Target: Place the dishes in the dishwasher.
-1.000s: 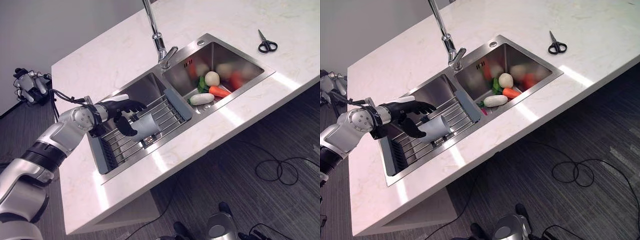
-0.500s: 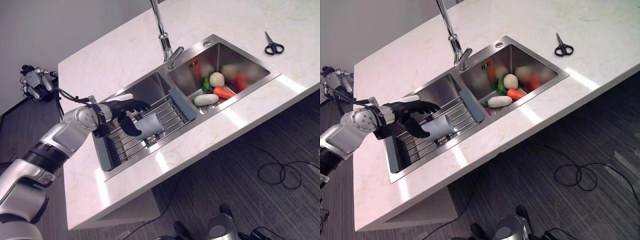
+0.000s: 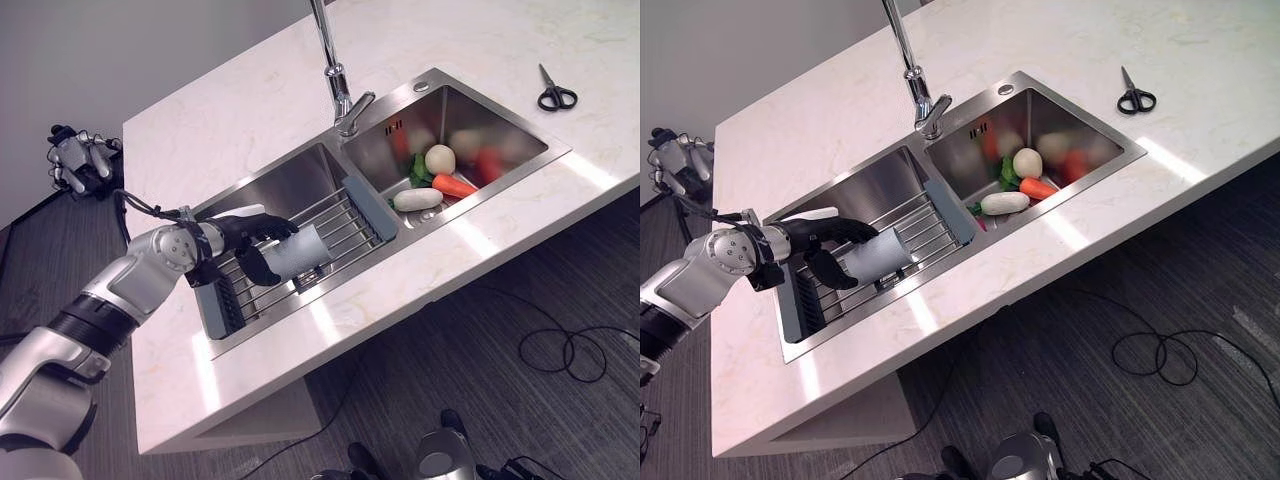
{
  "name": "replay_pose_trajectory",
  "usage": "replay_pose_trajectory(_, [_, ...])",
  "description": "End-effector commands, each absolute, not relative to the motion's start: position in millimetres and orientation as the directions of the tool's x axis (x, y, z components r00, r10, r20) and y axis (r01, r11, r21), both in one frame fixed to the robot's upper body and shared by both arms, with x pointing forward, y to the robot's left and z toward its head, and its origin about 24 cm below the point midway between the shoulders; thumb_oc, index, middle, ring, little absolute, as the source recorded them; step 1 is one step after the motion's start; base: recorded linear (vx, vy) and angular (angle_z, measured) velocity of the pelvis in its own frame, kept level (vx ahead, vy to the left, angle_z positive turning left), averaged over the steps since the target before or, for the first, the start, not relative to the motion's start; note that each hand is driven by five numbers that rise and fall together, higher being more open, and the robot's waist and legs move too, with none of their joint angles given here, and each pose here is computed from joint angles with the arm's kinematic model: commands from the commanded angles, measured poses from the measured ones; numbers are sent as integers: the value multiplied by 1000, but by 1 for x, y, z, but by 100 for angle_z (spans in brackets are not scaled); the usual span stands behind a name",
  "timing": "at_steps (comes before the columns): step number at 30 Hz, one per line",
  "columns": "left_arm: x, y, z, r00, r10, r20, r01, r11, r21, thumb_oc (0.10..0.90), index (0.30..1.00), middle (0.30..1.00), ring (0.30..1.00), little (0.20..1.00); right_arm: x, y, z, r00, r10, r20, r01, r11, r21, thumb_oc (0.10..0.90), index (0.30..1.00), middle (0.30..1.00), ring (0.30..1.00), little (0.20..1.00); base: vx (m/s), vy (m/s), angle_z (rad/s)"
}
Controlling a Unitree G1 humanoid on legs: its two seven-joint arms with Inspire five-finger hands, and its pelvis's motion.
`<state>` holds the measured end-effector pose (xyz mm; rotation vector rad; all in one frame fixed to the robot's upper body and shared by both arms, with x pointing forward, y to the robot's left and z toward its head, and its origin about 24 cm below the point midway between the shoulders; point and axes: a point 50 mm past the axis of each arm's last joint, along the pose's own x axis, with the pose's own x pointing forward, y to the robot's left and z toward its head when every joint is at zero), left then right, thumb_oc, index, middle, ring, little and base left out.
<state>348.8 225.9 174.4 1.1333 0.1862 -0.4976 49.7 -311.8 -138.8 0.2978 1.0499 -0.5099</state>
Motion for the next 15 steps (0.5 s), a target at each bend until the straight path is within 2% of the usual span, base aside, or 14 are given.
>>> replay_pose_trajectory(1, [352,247,214,949,-234,-212,297,429,853,800,900,900,900,900,32,-326,-132,402,-305,-863,571,820,-23,800,900,900,900,900,0,0,0])
replay_pose_trajectory(15, [356,246,203,968,-231,-102,218,561,798,800,900,900,900,900,28,-325,-132,397,-306,-865,562,826,-34,800,900,900,900,900,1,-1,-1])
